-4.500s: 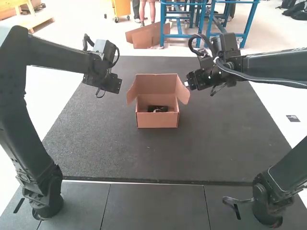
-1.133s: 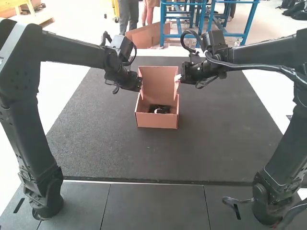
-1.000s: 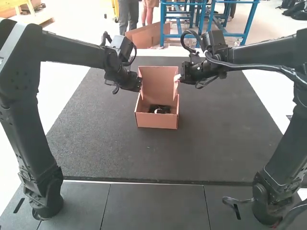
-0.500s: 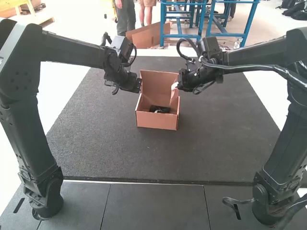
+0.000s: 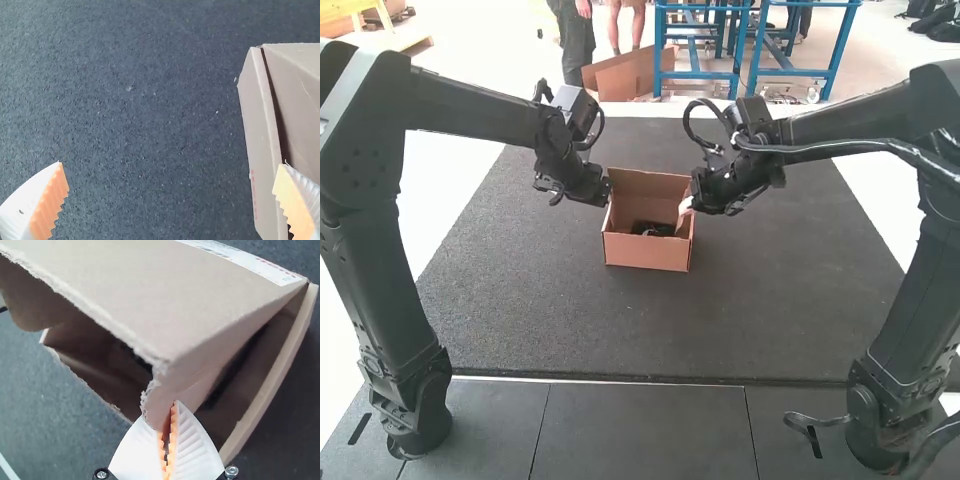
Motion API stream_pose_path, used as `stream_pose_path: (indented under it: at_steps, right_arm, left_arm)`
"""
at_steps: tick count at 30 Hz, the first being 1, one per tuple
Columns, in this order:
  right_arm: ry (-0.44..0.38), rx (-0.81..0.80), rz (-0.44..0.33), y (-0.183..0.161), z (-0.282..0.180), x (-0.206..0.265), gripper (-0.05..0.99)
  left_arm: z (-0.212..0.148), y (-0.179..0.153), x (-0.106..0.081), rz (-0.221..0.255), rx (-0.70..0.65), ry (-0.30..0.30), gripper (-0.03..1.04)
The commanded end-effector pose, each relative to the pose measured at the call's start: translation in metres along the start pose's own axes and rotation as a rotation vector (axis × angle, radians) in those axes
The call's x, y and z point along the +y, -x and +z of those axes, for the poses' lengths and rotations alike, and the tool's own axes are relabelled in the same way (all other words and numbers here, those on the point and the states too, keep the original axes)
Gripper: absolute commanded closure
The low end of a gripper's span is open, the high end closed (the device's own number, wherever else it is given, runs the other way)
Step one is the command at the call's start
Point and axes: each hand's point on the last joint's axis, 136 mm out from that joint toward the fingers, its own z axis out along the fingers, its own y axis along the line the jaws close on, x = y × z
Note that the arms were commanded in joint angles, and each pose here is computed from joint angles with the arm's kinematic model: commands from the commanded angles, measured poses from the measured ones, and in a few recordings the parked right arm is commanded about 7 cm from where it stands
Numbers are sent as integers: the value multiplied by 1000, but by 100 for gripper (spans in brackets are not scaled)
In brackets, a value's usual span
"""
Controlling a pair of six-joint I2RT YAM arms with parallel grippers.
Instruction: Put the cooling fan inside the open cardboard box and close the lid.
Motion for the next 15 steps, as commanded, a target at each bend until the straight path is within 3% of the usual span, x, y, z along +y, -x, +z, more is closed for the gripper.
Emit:
stream_pose_path:
  at_steps: [1,7,9,10,12,15]
  right_arm:
    - [-1,41,-48,-15,6,5,91]
    - [-77,68,-132,-28,11,-4,91]
    - [-84,63,-133,-26,11,-5,84]
    - [-86,56,-138,-23,10,-5,72]
    - [-83,31,-143,-12,6,-1,38]
    - [-83,4,-141,5,-3,4,5]
  left_arm:
    - [-10,0,-5,15,-9,-23,4]
    - [-7,-19,-1,28,54,-13,4]
    - [-7,-21,0,29,64,-8,4]
    - [-8,-21,1,28,64,-5,4]
    - [-8,-18,7,15,60,8,4]
    - [-12,-7,22,-20,28,43,4]
